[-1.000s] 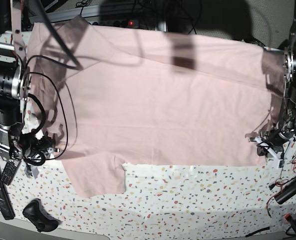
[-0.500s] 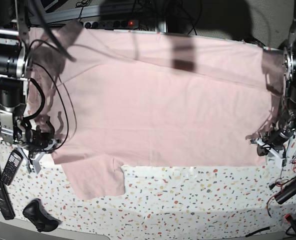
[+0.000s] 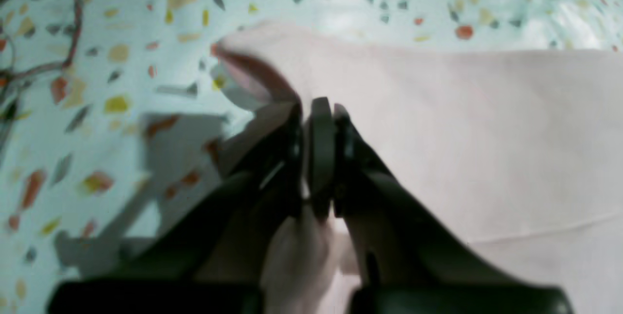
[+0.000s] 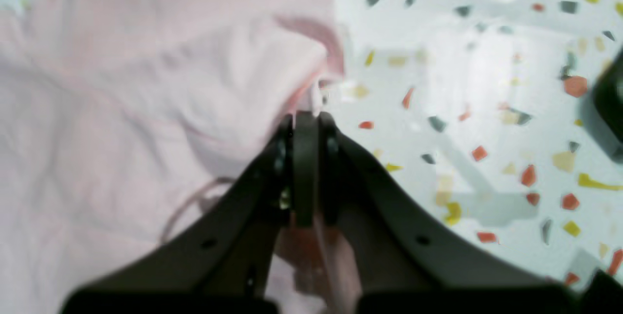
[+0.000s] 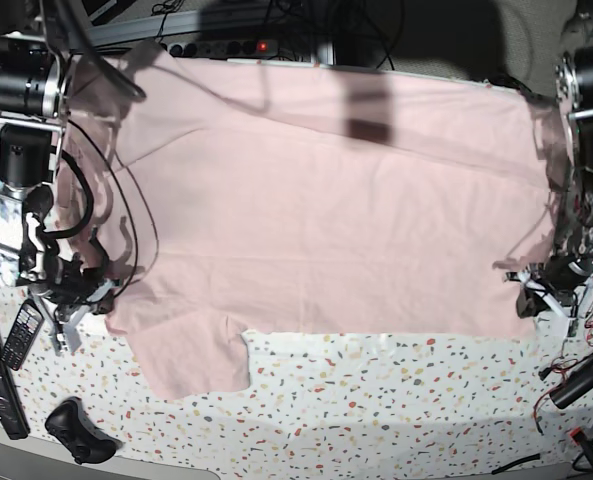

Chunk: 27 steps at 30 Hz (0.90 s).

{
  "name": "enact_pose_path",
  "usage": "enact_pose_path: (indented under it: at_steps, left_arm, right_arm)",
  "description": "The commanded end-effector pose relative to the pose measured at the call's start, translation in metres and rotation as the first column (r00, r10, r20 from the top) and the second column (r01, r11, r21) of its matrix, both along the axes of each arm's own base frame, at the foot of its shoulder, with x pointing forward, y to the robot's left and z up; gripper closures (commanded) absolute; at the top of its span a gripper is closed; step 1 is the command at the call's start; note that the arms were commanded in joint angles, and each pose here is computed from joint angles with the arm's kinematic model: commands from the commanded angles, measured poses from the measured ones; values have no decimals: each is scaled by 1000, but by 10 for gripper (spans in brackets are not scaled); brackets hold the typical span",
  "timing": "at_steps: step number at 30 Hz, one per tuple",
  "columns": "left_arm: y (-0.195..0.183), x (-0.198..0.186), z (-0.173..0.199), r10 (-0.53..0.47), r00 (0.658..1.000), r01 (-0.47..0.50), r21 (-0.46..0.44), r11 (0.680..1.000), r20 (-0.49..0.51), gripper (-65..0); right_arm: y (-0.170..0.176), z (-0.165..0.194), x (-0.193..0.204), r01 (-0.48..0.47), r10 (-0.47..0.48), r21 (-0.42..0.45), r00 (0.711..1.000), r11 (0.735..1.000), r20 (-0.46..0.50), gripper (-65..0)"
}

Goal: Fold the T-shirt properly
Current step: 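Lift the hem with both grippers and fold it toward the collar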

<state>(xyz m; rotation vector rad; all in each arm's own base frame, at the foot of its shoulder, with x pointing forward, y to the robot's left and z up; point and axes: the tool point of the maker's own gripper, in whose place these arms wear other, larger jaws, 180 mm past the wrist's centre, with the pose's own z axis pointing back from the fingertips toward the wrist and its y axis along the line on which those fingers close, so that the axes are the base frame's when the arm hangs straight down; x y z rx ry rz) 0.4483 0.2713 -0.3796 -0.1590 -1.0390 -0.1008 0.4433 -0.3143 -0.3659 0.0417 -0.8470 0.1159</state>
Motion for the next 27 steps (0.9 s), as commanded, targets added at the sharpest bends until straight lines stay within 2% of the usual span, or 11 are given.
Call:
enact_pose_path:
  at_steps: [1,6,12,17,23,27]
  left_arm:
    - [10,14,34,16,995,-16,1,1000,99,0]
    - [9,0,44,0,992,-6,51,999,126,0]
    - [30,-20,59,56,985,-65,51,997,163,0]
    - [48,-42,53,112,981,-118,26,993,158,0]
    - [40,-65,49,71,987,-79,49,996,146,0]
    - [29,-78,55,26,990,-39,94,995,136,0]
  right_arm:
    - [-14,31,13,22,-22,0,996,1000,85,0]
    - [-23,40,2,41,-46,48,992,998,121,0]
    - [-13,40,-21,-14,16,-21,991,1000,131,0]
    - [-1,45,-43,-44,46,-15,987,999,152,0]
    - [-22,61,-74,10,1,-54,980,998,198,0]
    - [-29,62,-98,36,-30,-27,978,999,205,0]
